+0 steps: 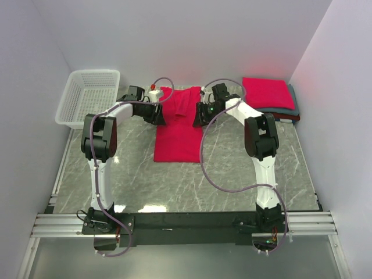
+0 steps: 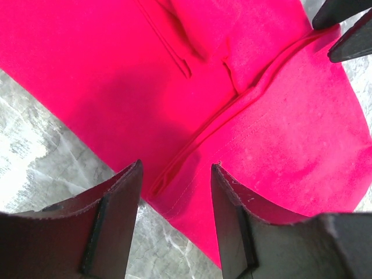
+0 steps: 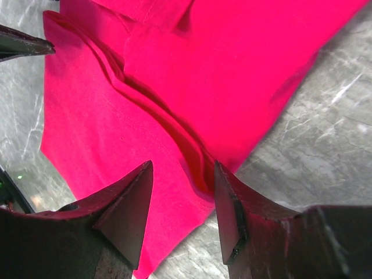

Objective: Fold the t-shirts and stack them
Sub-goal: Fold the tshirt

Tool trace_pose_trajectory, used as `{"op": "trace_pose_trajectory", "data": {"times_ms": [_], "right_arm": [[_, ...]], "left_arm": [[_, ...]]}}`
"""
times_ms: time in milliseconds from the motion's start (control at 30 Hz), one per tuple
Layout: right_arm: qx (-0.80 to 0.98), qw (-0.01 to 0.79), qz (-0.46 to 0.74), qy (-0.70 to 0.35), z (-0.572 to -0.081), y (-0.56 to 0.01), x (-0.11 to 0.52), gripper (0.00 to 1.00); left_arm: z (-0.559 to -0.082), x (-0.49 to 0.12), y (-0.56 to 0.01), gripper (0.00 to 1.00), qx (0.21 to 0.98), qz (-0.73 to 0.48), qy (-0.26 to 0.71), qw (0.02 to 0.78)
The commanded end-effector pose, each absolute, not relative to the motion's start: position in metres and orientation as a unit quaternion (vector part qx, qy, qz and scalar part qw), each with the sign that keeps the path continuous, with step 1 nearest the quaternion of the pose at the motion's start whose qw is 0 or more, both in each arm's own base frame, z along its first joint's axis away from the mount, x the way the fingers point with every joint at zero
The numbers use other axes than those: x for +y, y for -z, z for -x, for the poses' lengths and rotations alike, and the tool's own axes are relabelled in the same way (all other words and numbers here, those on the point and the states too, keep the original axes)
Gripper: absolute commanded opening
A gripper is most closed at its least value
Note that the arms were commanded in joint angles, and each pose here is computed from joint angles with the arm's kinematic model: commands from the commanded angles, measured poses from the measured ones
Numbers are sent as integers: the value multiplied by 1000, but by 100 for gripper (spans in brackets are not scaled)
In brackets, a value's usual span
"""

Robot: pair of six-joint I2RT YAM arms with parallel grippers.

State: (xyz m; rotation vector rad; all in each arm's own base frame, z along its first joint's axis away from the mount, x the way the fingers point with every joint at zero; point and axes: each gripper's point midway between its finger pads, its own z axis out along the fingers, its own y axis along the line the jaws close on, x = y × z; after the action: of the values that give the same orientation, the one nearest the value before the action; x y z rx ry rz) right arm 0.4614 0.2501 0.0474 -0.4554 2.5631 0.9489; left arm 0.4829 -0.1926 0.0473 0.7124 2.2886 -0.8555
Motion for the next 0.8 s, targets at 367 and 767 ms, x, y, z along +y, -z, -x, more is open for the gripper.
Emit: {"op": "trace_pose_trajectory", "data": {"times_ms": [367,767], "right_arm": [[915,198,182,-302,-469,-41,253,57],[913,260,178,-259,-478,-71,238,58]], "left_arm": [[-483,-194,-48,56,865,-273,303,293],[-484,-194,-46,54,866,-272,303,289]]}}
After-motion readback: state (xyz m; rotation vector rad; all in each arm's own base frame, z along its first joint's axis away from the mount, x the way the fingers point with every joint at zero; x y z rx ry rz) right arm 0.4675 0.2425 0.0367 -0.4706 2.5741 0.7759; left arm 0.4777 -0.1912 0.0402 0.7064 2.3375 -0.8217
